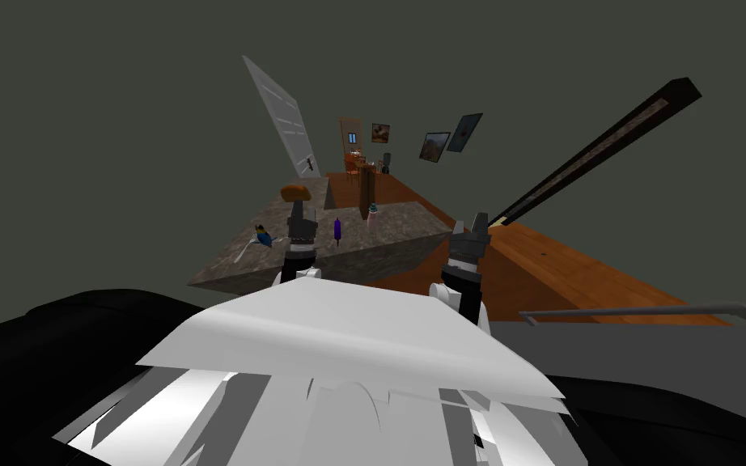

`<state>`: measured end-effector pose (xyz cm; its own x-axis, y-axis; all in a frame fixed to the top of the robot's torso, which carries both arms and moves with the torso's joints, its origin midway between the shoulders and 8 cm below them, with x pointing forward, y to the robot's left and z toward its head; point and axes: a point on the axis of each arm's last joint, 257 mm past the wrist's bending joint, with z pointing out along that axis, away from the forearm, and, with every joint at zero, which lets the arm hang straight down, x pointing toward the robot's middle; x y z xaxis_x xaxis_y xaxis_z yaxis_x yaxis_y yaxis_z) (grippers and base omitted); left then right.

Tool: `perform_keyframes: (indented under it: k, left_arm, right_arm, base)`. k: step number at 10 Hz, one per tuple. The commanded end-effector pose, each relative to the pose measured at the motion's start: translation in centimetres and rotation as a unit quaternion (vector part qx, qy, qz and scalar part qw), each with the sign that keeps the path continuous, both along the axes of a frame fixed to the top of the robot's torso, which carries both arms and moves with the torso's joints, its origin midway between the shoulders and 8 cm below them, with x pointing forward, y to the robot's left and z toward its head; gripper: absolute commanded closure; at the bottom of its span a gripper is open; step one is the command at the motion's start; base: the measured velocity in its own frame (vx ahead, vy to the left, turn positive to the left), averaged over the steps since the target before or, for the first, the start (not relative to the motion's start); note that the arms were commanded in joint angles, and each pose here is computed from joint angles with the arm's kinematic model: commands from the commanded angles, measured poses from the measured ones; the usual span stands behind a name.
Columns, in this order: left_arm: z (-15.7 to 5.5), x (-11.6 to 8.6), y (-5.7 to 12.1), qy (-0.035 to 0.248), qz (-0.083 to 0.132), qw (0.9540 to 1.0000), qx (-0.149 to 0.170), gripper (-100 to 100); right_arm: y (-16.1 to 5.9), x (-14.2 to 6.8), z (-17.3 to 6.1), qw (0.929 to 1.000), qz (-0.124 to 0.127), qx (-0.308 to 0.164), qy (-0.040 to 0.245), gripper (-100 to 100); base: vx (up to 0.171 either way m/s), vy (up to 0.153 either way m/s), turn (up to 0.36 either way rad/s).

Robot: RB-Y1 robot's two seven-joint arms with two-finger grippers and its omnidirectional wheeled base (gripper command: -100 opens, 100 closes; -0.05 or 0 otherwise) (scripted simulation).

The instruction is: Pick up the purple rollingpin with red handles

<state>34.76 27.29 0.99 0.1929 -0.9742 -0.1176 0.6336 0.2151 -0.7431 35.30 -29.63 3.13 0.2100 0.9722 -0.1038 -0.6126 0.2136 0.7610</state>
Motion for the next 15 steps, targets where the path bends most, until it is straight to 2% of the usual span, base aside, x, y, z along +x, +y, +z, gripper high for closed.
perform_keyframes:
  k: [1, 4, 6, 7, 9, 10, 12, 13, 15]
  left_arm:
    - [-0.4, 0.0, -0.5, 0.008, -0.01, 0.9998, 0.014, -100]
    - [-2.2, 0.1, -1.8, 0.036, -0.039, 0.9975, 0.047, -100]
    - [-4.4, 0.1, -2.8, 0.066, -0.063, 0.9938, 0.064, -100]
    - [-4.4, 0.0, -2.8, 0.066, -0.065, 0.9934, 0.067, -100]
    - [-7.4, -0.2, -3.6, 0.105, -0.092, 0.9869, 0.081, -100]
    - [-7.5, -0.2, -3.7, 0.105, -0.093, 0.9866, 0.083, -100]
    - [-11.4, -0.7, -4.2, 0.153, -0.121, 0.9764, 0.091, -100]
    - [-11.5, -0.8, -4.2, 0.154, -0.123, 0.9758, 0.094, -100]
    - [-16.3, -1.9, -4.2, 0.211, -0.149, 0.9613, 0.095, -100]
  right_arm:
    - [0.0, 0.0, 0.0, 1.0, 0.0, 0.0, 0.0, 0]
    - [0.0, 0.0, 0.0, 1.0, 0.0, 0.0, 0.0, 0]
    - [0.0, 0.0, 0.0, 1.0, 0.0, 0.0, 0.0, 0]
    - [0.0, 0.0, 0.0, 1.0, 0.0, 0.0, 0.0, 0]
    - [0.0, 0.0, 0.0, 1.0, 0.0, 0.0, 0.0, 0]
    - [0.0, 0.0, 0.0, 1.0, 0.0, 0.0, 0.0, 0]
    - [0.0, 0.0, 0.0, 1.0, 0.0, 0.0, 0.0, 0]
    - [0.0, 0.0, 0.0, 1.0, 0.0, 0.0, 0.0, 0]
    - [0.0, 0.0, 0.0, 1.0, 0.0, 0.0, 0.0, 0]
  base:
    - [-0.036, 0.007, 0.017]
    - [-0.13, 0.024, 0.016]
    - [-0.165, 0.047, -0.009]
    - [-0.124, 0.009, -0.007]
    - [-0.124, 0.013, -0.037]
    - [-0.094, 0.017, -0.023]
    - [-0.107, -0.014, -0.08]
    - [-0.102, -0.007, -0.031]
    - [-0.087, -0.015, -0.123]
